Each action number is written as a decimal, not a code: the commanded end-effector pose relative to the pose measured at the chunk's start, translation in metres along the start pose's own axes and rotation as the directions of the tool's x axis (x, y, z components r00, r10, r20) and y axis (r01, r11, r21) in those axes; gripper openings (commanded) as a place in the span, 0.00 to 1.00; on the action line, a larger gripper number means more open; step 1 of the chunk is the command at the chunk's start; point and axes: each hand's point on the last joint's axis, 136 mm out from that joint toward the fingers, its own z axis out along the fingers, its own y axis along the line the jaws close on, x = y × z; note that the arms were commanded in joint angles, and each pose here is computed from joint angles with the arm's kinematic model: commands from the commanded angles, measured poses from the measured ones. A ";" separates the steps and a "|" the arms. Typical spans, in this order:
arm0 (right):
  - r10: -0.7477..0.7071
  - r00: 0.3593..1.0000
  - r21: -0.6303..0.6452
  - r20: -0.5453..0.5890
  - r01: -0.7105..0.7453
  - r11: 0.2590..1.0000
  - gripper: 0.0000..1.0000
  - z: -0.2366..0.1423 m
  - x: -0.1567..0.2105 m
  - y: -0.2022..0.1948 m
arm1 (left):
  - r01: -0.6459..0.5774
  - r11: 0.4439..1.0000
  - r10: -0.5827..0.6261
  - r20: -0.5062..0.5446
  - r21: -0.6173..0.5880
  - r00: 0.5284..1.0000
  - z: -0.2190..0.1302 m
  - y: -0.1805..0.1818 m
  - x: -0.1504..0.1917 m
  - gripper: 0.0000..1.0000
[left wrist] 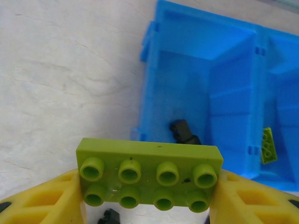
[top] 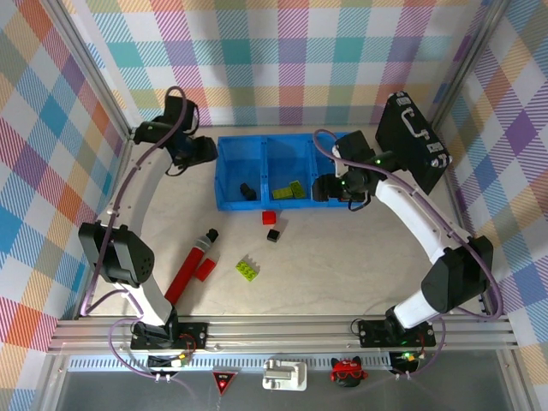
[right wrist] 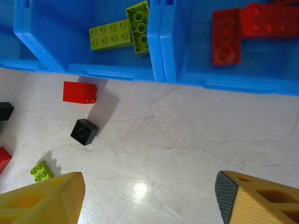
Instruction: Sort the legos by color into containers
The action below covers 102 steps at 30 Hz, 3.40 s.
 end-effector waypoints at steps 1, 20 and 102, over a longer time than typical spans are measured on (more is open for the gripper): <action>-0.004 1.000 0.016 0.011 0.004 1.000 0.75 -0.005 0.002 -0.008 | -0.021 0.999 0.019 0.042 0.048 0.999 -0.023 -0.028 -0.001 0.55; 0.044 0.998 0.054 0.054 -0.047 0.997 0.76 -0.019 0.005 -0.038 | -0.152 0.958 0.168 -0.045 0.243 0.985 0.049 -0.182 0.067 0.56; -0.232 0.950 0.012 -0.209 0.240 0.971 0.66 0.118 0.056 0.116 | 0.145 0.976 -0.150 0.013 0.163 0.989 -0.009 0.014 0.066 0.70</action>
